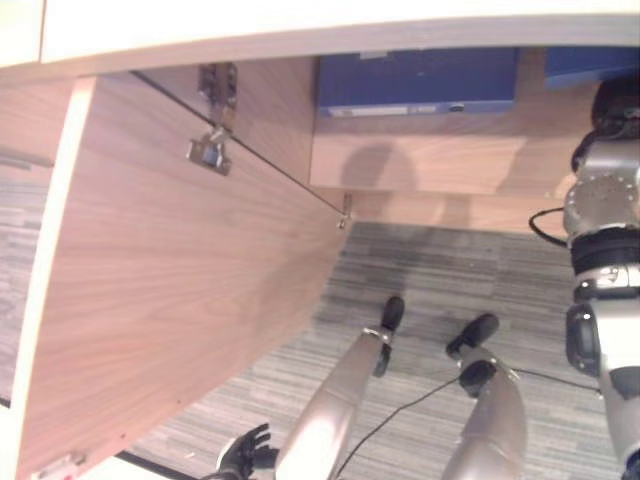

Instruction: Put the empty folder in the office cabinet

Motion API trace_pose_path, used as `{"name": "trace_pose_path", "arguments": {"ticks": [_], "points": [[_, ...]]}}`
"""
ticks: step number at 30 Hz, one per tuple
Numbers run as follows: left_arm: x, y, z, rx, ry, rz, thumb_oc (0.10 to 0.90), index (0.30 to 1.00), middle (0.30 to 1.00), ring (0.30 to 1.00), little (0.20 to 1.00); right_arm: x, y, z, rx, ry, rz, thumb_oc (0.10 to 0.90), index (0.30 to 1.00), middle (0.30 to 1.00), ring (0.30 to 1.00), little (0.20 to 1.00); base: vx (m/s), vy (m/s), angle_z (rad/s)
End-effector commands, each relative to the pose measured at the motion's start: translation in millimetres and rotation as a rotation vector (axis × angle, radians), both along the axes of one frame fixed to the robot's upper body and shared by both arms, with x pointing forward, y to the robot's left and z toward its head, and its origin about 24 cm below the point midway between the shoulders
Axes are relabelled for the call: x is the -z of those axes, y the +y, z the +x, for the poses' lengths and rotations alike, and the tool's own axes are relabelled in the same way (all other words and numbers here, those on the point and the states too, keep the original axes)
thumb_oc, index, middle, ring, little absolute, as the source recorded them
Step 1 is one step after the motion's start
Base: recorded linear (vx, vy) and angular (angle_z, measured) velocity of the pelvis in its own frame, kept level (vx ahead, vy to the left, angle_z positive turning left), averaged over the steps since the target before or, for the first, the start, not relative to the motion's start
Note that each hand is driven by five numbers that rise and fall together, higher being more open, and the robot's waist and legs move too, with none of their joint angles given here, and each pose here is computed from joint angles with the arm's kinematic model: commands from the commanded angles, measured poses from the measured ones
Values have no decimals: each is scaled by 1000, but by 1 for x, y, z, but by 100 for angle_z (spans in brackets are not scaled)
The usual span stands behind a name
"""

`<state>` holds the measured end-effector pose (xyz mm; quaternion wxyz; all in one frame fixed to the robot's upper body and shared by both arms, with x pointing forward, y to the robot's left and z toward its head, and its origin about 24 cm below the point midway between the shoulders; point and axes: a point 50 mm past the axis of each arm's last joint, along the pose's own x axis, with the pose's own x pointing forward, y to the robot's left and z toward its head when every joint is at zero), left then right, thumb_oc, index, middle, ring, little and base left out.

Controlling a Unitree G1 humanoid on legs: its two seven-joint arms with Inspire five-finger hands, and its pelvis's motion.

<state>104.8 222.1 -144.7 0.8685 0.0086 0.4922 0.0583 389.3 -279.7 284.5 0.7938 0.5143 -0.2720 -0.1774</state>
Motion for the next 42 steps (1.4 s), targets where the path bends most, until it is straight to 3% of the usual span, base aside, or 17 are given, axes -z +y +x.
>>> {"name": "trace_pose_path", "arguments": {"ticks": [1, 8, 17, 23, 31, 38, 42], "points": [[2, 52, -56, -79, 198, 152, 800, 900, 900, 900, 900, -74, -4, -26, 40, -245, -156, 800, 900, 900, 900, 900, -25, -13, -5], [2, 49, -54, -90, 189, 143, 800, 900, 900, 900, 900, -65, 6, -22, -9, -281, -103, 800, 900, 900, 900, 900, -3, -1, -1], [1, 45, -46, -75, 149, 130, 800, 900, 900, 900, 900, -60, 29, -37, -105, -563, 29, 800, 900, 900, 900, 900, -10, -4, -3], [-1, 47, -43, -65, 136, 134, 800, 900, 900, 900, 900, -54, 33, -45, -109, -634, 34, 800, 900, 900, 900, 900, 0, 0, 0], [-3, 54, -45, -17, 130, 132, 800, 900, 900, 900, 900, -38, 63, -45, -312, -631, -212, 800, 900, 900, 900, 900, 0, 0, 0], [-4, 57, -46, -6, 130, 117, 800, 900, 900, 900, 900, -21, 57, -36, -334, -512, -339, 800, 900, 900, 900, 900, -2, 0, -1], [-3, 56, -48, -21, 135, 111, 800, 900, 900, 900, 900, -13, 54, -35, -324, -499, -309, 800, 900, 900, 900, 900, 0, 0, 0]]}}
